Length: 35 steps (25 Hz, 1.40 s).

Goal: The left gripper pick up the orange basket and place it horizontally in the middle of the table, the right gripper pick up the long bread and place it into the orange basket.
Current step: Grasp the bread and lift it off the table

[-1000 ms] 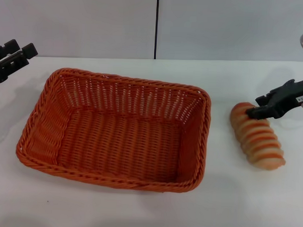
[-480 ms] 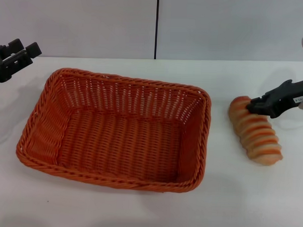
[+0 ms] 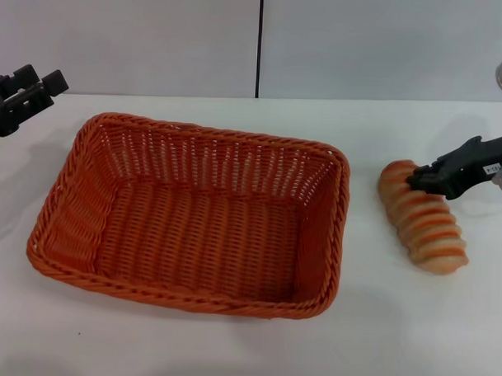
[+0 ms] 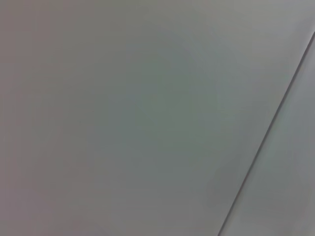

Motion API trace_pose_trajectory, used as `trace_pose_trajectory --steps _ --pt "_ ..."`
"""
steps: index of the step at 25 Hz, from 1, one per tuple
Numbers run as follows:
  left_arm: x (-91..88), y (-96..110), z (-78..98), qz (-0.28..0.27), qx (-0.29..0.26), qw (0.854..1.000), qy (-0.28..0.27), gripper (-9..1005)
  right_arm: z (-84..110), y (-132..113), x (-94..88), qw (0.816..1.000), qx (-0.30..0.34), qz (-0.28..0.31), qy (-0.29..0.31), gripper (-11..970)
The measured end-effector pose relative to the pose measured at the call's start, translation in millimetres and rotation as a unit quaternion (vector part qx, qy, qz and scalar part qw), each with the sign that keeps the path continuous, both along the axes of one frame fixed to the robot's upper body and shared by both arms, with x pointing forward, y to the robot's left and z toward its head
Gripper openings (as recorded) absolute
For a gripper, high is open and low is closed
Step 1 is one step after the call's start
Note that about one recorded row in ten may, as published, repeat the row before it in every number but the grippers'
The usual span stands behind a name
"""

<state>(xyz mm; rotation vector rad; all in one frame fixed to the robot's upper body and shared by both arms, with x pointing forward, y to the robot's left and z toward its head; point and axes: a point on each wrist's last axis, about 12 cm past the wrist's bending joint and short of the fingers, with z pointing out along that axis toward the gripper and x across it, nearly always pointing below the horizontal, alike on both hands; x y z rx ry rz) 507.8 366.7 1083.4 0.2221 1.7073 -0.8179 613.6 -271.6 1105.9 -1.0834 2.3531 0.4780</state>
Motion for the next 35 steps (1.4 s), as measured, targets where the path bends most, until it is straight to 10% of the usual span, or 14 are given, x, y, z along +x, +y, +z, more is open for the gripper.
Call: trace_pose_trajectory --steps 35 --pt "-2.7 -1.1 -4.9 0.006 -0.01 1.0 0.004 697 76.6 10.1 -10.4 0.999 0.006 0.021 -0.037 4"
